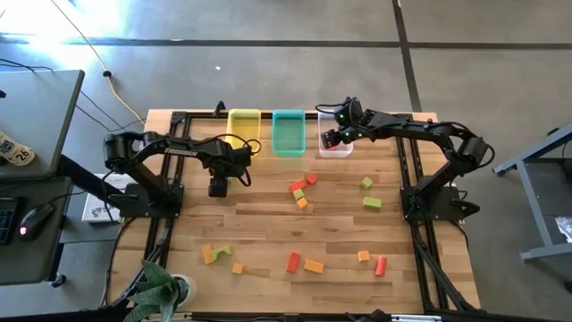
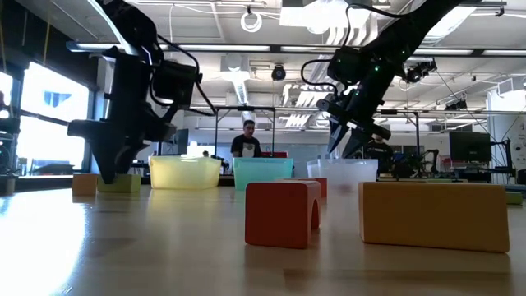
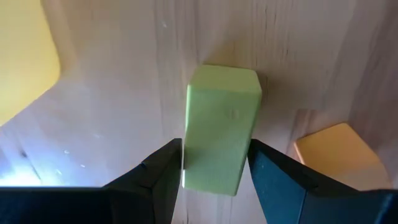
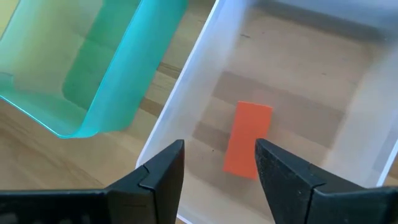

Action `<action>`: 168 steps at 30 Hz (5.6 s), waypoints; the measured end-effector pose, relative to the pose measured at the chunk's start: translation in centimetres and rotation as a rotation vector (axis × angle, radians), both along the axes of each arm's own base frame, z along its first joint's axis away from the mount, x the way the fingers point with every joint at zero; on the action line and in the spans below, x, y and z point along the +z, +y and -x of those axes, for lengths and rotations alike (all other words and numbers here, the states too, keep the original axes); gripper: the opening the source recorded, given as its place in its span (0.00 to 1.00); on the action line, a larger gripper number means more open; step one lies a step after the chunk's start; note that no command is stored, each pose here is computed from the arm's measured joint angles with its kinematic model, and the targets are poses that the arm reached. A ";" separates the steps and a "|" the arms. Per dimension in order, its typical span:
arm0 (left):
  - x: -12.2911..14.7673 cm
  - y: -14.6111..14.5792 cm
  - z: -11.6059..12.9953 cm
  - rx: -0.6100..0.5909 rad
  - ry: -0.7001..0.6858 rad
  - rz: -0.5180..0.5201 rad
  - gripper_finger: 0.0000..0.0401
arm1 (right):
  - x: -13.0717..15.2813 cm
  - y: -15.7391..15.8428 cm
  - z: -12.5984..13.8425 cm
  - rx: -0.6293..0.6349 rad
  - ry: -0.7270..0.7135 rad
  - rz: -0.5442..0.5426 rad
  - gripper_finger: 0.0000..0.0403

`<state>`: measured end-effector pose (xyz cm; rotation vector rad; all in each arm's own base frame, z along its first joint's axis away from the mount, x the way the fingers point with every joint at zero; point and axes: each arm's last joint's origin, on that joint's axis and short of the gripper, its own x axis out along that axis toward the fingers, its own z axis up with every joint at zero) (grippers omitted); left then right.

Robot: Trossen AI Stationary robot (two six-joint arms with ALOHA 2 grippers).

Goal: Sort & place blocks by color
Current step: Put the green block into the yellow bin, then put the yellow block into the blue bin

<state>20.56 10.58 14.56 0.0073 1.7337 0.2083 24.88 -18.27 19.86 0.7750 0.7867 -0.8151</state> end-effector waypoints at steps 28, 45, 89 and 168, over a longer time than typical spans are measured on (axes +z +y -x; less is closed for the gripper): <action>2.8 1.1 -2.5 0.000 -0.178 -0.032 0.26 | 1.0 1.4 -0.7 0.090 -0.165 -0.169 0.46; 9.2 6.8 -4.0 0.080 -0.422 -0.219 0.26 | 3.3 7.4 -3.9 0.180 -0.306 -0.184 0.46; 10.0 7.2 -4.1 0.120 -0.498 -0.278 0.44 | 3.2 19.3 -5.9 0.176 -0.288 -0.160 0.47; 17.1 -4.1 -1.1 0.490 -0.789 -0.081 0.44 | -5.8 21.5 -11.5 0.287 0.082 -0.233 0.26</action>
